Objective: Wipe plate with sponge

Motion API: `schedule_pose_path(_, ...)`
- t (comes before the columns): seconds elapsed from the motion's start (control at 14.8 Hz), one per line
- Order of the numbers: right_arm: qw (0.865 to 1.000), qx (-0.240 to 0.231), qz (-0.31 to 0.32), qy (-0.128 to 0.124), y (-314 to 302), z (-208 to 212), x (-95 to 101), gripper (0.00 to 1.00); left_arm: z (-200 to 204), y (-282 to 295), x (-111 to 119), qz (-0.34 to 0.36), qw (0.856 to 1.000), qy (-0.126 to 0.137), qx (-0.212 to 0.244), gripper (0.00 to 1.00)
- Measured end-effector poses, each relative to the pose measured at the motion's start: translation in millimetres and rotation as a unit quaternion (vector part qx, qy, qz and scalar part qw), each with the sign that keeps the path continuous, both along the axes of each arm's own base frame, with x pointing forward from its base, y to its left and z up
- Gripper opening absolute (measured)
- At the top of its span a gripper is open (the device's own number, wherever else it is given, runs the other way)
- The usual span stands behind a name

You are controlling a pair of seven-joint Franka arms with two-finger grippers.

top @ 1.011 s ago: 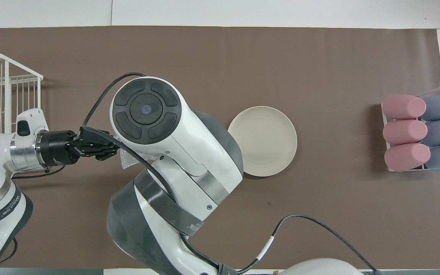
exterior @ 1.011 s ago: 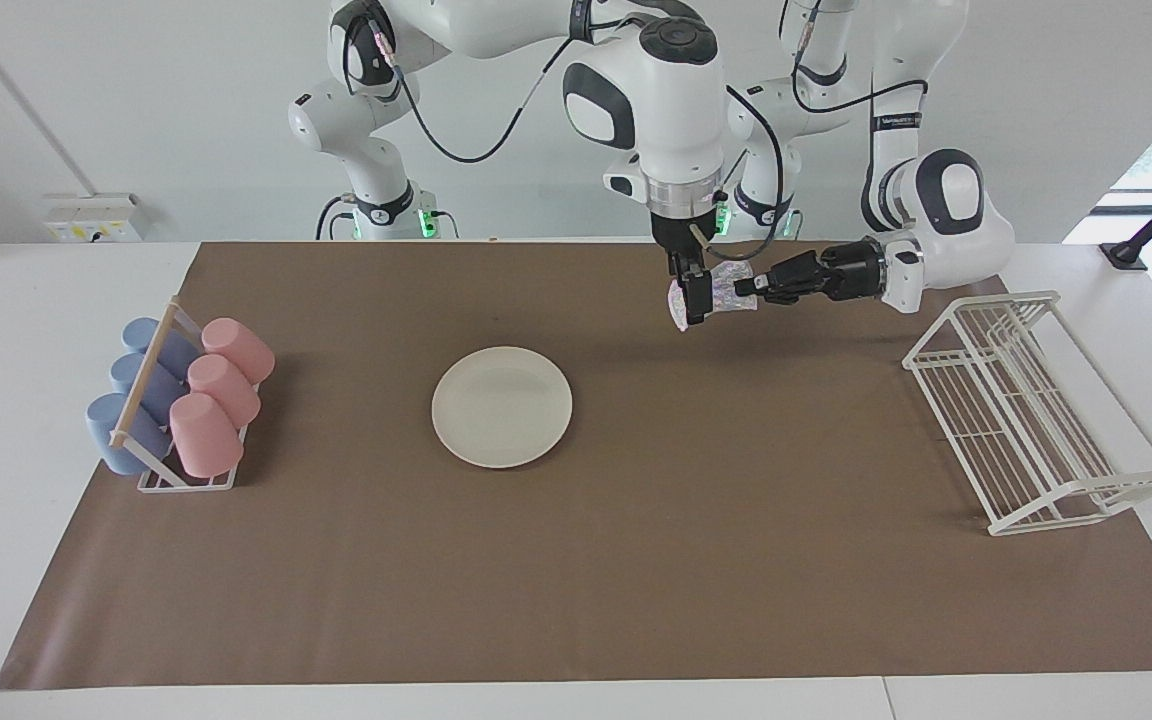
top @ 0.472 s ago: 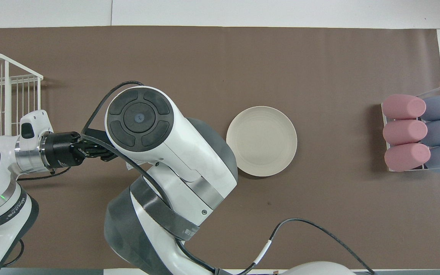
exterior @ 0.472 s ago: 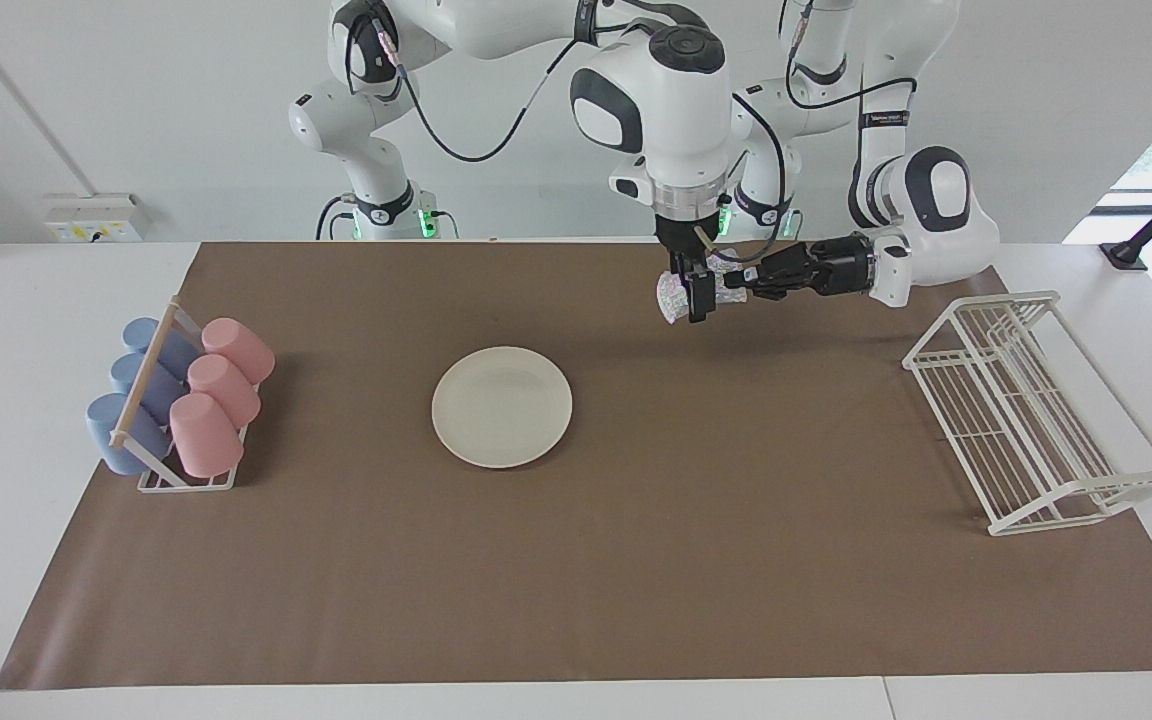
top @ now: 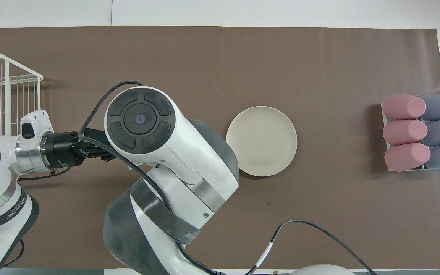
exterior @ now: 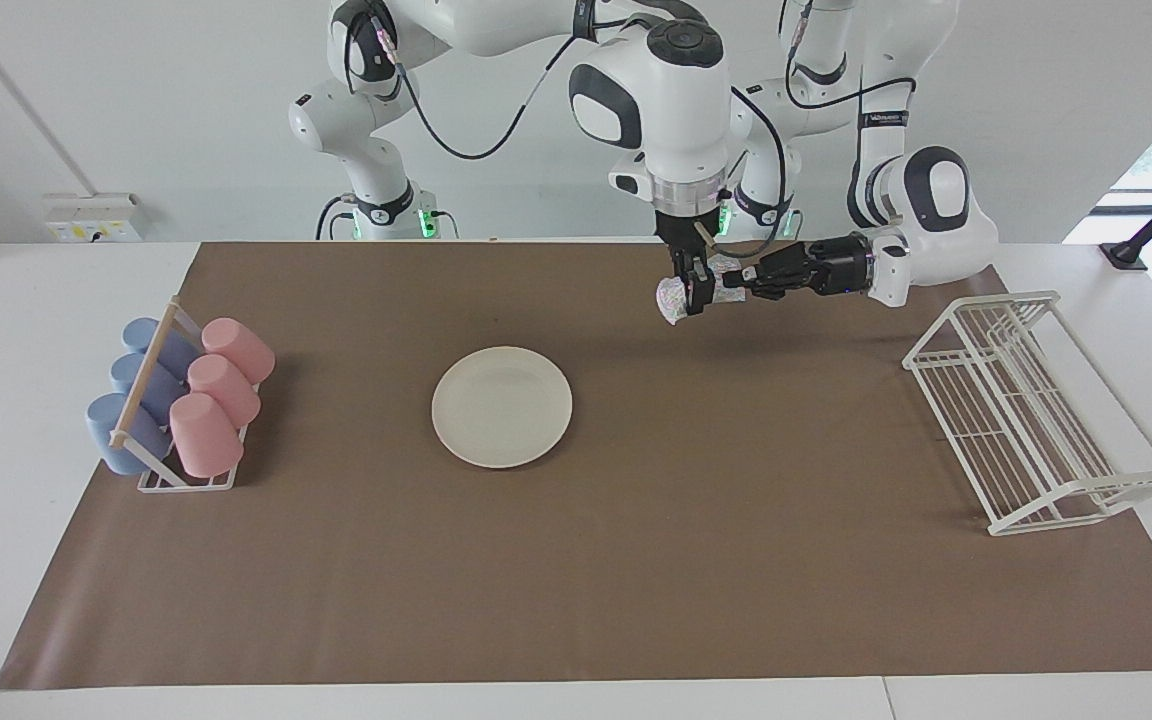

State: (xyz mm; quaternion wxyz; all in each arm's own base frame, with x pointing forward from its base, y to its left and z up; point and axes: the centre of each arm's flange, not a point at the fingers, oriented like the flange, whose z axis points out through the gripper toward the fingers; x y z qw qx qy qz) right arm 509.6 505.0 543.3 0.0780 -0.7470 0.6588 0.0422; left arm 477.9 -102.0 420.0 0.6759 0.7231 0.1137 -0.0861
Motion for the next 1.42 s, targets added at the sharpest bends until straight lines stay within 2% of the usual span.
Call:
schedule_pose_path(0.2, 1.0, -0.001, 0.0, 0.002, -1, 1, -1.6, 0.17, 0, -1, 0, -0.001, 1.0, -0.003, 0.0, 0.04)
schedule_pose_path(0.27, 1.0, -0.001, 0.0, 0.002, -1, 0, -1.8, 0.13, 0, -2, 0, -0.002, 1.0, -0.003, 0.0, 0.04)
schedule_pose_path(0.61, 1.0, -0.004, 0.016, 0.002, -2, -2, -2.9, 0.12, -1, -4, -1, -0.004, 1.0, -0.003, 0.0, 0.04)
schedule_pose_path(0.67, 1.0, -0.007, 0.028, 0.002, -3, -4, -3.7, 0.11, -1, -5, -2, -0.005, 1.0, -0.003, 0.0, 0.1)
schedule_pose_path(0.88, 0.999, -0.014, 0.039, 0.007, -10, -8, -5.0, 0.11, 0, -4, -1, -0.004, 1.0, -0.004, 0.0, 0.41)
schedule_pose_path(0.94, 0.999, -0.016, 0.043, 0.007, -14, -9, -3.5, 0.11, 0, -3, -1, -0.003, 1.0, -0.005, 0.0, 0.56)
schedule_pose_path(1.01, 0.998, -0.02, 0.053, 0.006, -22, -11, 1.1, 0.11, 1, 0, -1, -0.002, 1.0, -0.007, 0.003, 0.67)
schedule_pose_path(1.21, 0.995, -0.023, 0.101, -0.012, -78, -41, 40.7, 0.11, 10, 25, 3, -0.013, 0.998, -0.027, 0.054, 0.96)
schedule_pose_path(1.35, 0.993, -0.023, 0.111, -0.031, -140, -89, 66.5, 0.11, 28, 51, 9, -0.019, 0.994, -0.035, 0.106, 1.0)
schedule_pose_path(1.42, 0.993, -0.025, 0.11, -0.033, -161, -113, 66.0, 0.11, 40, 59, 11, -0.023, 0.99, -0.034, 0.132, 1.0)
